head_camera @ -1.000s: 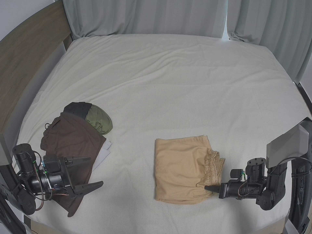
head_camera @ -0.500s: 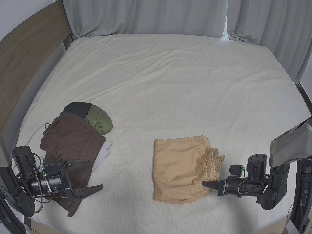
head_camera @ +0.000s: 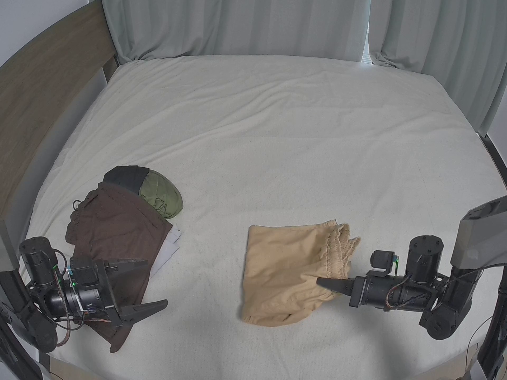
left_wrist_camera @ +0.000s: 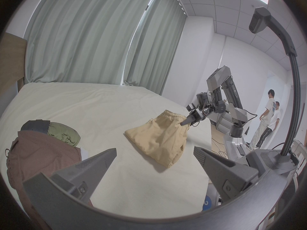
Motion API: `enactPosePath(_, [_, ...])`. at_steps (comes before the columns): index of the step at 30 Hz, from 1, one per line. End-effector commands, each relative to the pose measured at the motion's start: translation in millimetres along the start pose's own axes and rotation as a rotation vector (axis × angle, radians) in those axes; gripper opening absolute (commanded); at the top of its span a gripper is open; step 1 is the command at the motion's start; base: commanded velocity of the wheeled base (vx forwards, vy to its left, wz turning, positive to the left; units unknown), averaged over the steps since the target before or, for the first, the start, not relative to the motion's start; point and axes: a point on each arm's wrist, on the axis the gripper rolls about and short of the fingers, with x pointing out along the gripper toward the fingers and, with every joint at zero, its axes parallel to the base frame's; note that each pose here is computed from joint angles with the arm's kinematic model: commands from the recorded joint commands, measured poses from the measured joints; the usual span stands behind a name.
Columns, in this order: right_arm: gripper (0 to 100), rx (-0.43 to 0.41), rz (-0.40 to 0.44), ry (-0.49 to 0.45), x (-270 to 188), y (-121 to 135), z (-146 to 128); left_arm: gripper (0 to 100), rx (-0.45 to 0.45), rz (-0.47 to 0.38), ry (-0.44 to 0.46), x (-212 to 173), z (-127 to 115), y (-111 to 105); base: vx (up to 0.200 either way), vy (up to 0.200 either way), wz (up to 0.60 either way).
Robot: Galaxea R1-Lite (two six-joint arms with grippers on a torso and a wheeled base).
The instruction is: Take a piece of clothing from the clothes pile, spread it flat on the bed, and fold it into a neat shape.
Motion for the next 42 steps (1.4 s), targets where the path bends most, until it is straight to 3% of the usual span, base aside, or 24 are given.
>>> enactPosePath(1, [0,-0.049,0.083,-0.061,3,24,16,100,-0.005,-0.001,0.003,1,-1,0,0.000,0.000,0.00])
enactPosePath(13, [0,-0.095,0.156,-0.108,17,34,31,100,-0.011,-0.004,0.008,2,-3,1,0.000,0.000,0.00])
enactPosePath(21, [0,-0.056,0.180,-0.130,17,40,39,100,-0.011,-0.002,0.008,1,-3,1,0.000,0.000,0.00])
enactPosePath(33, [0,0.005,0.333,-0.224,16,64,81,100,0.013,0.003,-0.003,2,0,3,0.000,0.000,0.00])
enactPosePath(42, [0,0.060,0.348,-0.308,25,54,123,100,0.012,0.003,-0.001,2,0,2,0.000,0.000,0.00])
